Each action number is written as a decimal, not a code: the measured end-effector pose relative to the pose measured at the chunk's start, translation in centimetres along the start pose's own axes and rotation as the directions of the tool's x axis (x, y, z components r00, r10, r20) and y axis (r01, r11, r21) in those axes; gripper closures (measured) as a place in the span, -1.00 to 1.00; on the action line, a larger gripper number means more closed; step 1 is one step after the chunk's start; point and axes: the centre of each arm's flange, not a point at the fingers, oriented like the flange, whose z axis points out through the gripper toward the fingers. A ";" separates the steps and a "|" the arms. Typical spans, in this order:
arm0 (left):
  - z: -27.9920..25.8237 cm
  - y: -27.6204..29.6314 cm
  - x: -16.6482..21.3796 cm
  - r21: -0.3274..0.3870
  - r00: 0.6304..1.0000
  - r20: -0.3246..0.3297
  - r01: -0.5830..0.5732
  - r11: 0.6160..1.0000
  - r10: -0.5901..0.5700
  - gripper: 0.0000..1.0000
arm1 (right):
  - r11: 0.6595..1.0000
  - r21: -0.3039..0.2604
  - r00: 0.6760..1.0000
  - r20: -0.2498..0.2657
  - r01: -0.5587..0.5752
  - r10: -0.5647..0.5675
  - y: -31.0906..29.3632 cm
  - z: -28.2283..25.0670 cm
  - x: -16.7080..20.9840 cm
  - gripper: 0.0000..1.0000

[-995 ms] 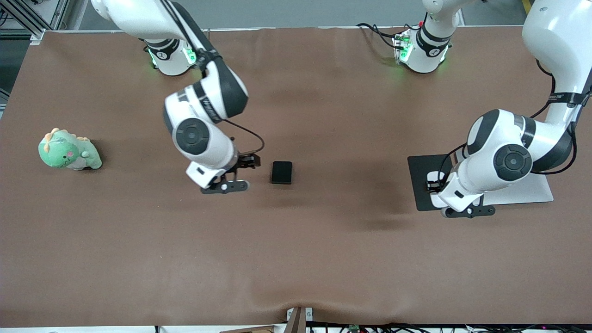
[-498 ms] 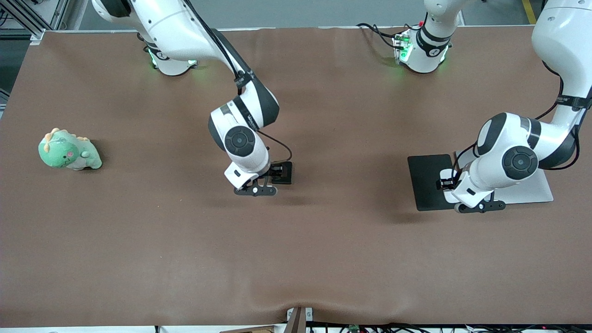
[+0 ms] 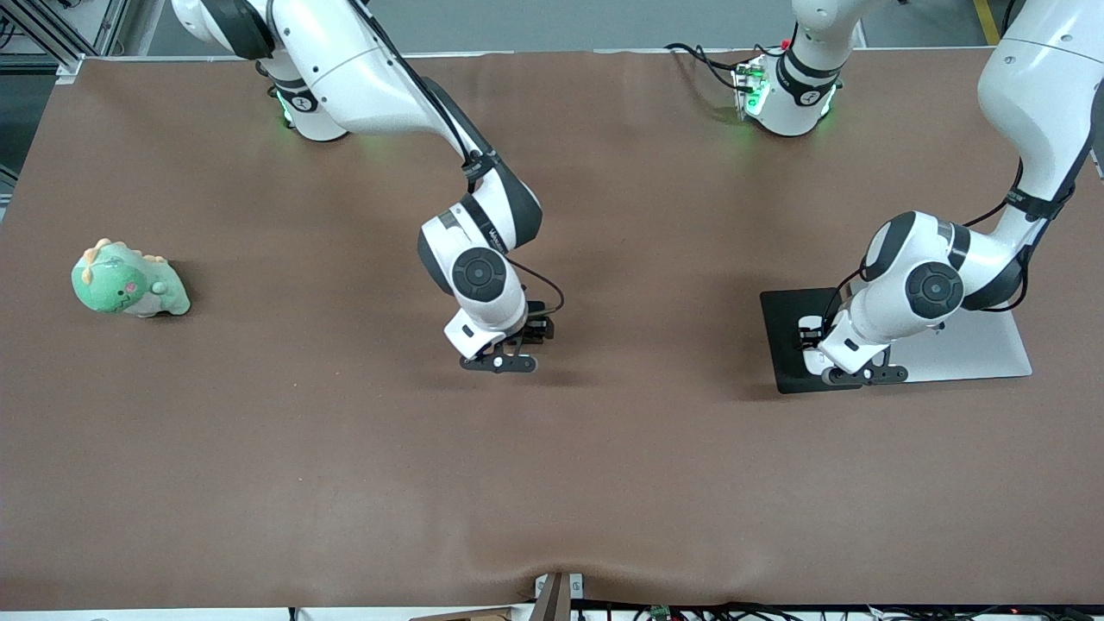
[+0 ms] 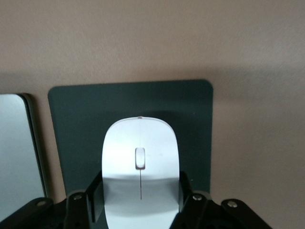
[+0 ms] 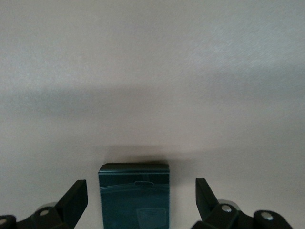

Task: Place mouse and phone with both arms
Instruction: 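Lower the mouse onto the pad while the right gripper grasps the phone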

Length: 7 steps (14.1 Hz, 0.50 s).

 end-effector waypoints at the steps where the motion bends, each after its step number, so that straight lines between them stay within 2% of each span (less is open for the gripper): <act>1: 0.4 -0.6 -0.2 0.003 1.000 0.002 0.002 1.000 -0.002 -0.24 | 1.000 -0.002 1.000 -0.003 0.006 -0.006 -0.4 0.5 -0.3 -1.00; 7: 2.5 -1.6 -0.6 -0.035 1.000 -0.002 0.011 0.999 -0.011 -0.24 | 1.000 -0.015 1.000 -0.008 0.022 -0.023 -1.3 2.2 -1.0 -1.00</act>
